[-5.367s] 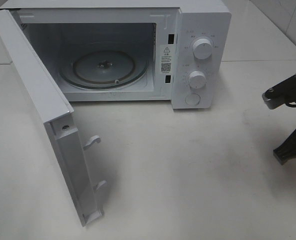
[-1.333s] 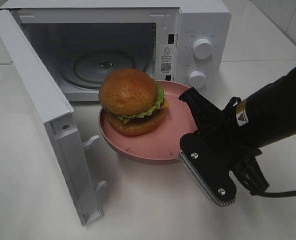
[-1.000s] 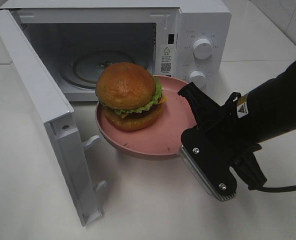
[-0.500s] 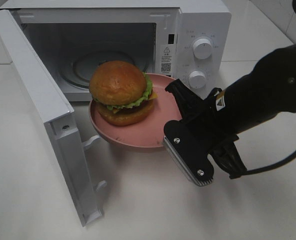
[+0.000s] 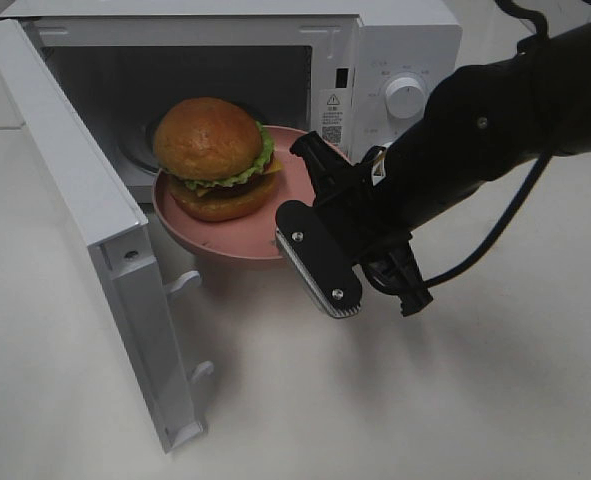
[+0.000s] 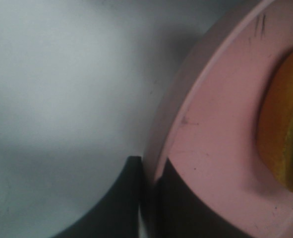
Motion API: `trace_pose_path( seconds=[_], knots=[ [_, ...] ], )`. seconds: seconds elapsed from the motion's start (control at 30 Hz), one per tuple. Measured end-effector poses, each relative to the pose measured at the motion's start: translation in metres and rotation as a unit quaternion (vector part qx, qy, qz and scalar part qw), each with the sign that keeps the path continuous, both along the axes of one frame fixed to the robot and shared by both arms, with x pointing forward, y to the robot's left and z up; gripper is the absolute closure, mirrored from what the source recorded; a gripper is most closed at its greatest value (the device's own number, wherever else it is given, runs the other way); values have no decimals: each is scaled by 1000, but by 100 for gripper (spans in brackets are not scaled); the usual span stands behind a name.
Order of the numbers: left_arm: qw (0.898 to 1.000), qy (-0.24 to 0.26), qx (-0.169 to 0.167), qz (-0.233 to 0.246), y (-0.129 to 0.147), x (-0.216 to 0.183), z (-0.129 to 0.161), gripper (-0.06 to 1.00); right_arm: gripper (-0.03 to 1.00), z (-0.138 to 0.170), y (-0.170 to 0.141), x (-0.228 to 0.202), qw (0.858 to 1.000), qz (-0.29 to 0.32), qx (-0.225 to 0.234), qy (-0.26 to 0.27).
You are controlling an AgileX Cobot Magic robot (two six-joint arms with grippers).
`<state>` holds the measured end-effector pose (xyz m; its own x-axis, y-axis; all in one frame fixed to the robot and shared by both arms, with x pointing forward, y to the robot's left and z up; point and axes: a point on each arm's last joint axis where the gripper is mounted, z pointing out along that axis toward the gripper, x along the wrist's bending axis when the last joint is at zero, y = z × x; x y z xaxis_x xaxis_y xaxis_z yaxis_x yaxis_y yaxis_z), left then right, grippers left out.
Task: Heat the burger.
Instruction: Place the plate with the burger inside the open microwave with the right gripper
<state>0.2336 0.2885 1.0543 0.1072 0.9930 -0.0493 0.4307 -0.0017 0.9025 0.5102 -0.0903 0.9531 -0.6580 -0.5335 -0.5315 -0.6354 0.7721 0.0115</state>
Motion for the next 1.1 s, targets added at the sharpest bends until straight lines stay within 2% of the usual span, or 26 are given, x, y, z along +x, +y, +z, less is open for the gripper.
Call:
trace_pose_path(
  seconds=[1.1],
  knots=[
    [1000, 0, 0, 0, 0, 0, 0, -4, 90, -3, 53, 77, 999, -32, -5, -1]
  ],
)
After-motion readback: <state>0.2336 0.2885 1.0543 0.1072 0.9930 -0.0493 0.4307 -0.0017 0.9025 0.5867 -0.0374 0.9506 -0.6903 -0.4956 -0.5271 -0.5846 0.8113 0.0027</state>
